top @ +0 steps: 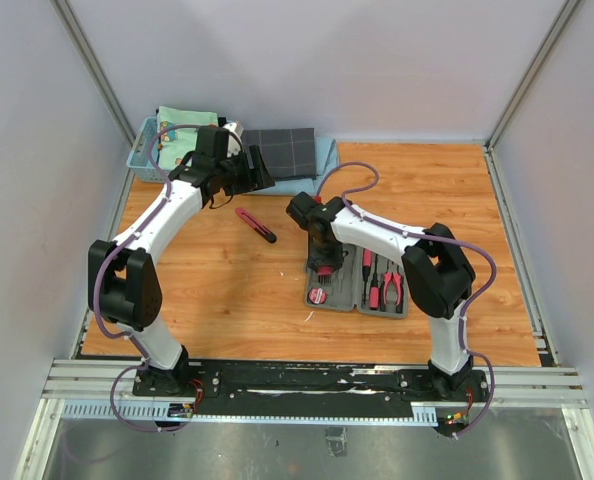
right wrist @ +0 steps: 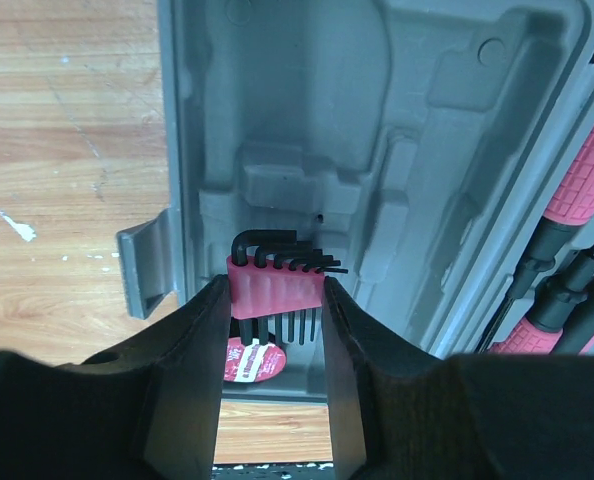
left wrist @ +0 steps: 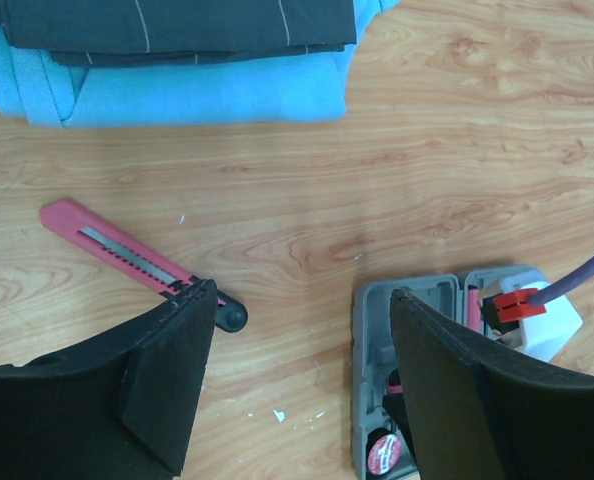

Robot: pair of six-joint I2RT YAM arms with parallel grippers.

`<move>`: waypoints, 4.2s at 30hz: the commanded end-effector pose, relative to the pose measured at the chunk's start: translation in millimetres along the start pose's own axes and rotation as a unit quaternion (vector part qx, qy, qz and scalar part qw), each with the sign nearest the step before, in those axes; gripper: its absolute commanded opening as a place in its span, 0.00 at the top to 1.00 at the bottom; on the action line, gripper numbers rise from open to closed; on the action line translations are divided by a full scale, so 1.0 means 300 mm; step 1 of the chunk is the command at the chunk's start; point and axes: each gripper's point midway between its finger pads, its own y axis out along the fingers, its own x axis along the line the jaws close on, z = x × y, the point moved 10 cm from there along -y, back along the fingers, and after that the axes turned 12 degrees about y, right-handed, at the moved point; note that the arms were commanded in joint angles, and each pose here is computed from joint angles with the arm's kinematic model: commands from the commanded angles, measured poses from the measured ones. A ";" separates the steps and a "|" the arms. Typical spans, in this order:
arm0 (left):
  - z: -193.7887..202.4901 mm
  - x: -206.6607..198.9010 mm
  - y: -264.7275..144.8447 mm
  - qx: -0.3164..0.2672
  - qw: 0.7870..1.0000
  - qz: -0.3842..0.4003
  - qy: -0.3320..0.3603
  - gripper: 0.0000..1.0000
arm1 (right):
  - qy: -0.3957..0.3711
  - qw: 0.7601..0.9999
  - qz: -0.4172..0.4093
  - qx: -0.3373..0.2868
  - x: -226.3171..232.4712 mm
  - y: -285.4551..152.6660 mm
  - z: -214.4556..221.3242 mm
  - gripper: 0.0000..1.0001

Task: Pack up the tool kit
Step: Place the tool in the toolbox.

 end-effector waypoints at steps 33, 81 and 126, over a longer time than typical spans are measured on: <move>-0.016 0.001 -0.002 -0.008 1.000 0.009 0.003 0.26 | 0.053 0.997 -0.010 0.051 0.023 0.103 0.056 0.83; -0.014 -0.002 -0.007 -0.009 1.000 0.013 0.001 0.26 | 0.016 0.999 0.017 0.049 0.001 0.093 0.039 0.86; -0.113 0.007 -0.095 -0.075 0.997 -0.005 -0.001 0.25 | -0.108 0.979 -0.120 -0.127 0.058 -0.214 -0.194 0.02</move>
